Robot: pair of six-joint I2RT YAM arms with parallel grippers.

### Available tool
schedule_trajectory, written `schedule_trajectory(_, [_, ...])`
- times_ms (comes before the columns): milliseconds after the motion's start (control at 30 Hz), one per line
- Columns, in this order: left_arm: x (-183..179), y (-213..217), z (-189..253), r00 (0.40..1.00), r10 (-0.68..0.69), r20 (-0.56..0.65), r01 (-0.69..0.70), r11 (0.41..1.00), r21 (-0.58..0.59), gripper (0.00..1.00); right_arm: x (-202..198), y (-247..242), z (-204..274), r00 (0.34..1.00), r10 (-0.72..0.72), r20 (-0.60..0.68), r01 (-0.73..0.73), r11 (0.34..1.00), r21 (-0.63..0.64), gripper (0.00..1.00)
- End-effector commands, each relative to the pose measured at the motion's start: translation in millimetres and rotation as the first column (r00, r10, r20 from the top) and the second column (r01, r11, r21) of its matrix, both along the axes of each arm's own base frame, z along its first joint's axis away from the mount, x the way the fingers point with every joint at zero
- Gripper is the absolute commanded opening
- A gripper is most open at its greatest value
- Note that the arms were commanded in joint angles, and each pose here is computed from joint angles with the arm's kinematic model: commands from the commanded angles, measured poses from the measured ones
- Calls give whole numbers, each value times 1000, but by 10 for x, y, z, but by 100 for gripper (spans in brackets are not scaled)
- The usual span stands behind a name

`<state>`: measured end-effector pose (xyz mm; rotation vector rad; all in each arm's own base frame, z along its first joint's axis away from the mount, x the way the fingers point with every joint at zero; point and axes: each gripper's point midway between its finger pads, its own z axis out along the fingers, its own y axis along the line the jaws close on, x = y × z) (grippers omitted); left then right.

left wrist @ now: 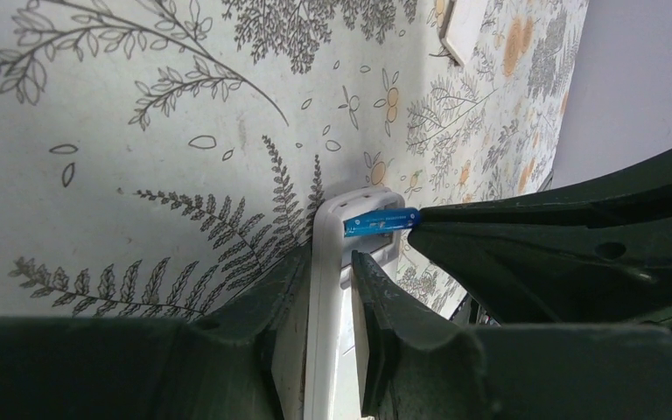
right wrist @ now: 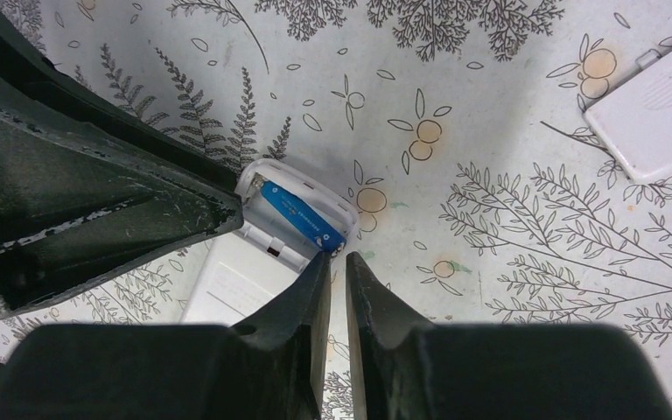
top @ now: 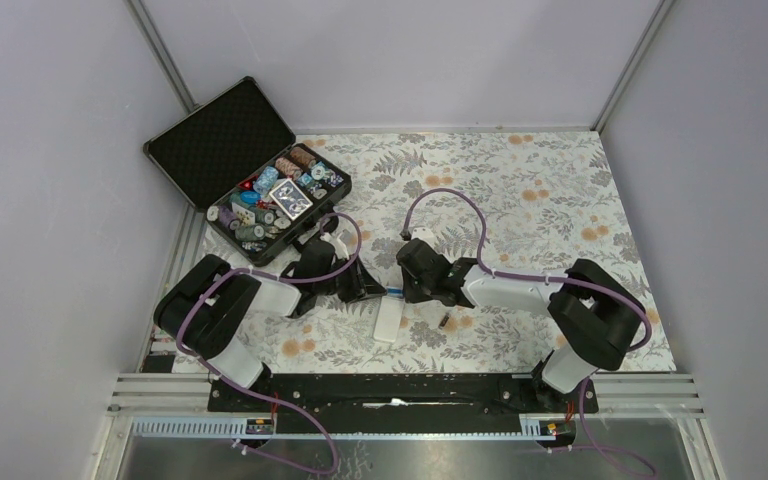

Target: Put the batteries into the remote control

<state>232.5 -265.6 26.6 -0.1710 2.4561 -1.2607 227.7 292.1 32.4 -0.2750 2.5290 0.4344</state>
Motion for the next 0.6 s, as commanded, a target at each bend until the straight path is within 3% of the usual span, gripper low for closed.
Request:
schedule_trajectory(0, [19,-36,117,999,-16,42,18,999,-46,26,58,32,8,1000,-26,-5,26,1000,8,19])
schedule_trajectory(567, [15,-38,104,999,-15,35,17,999,-47,25,28,96,159,1000,14,4,-15,999,50,20])
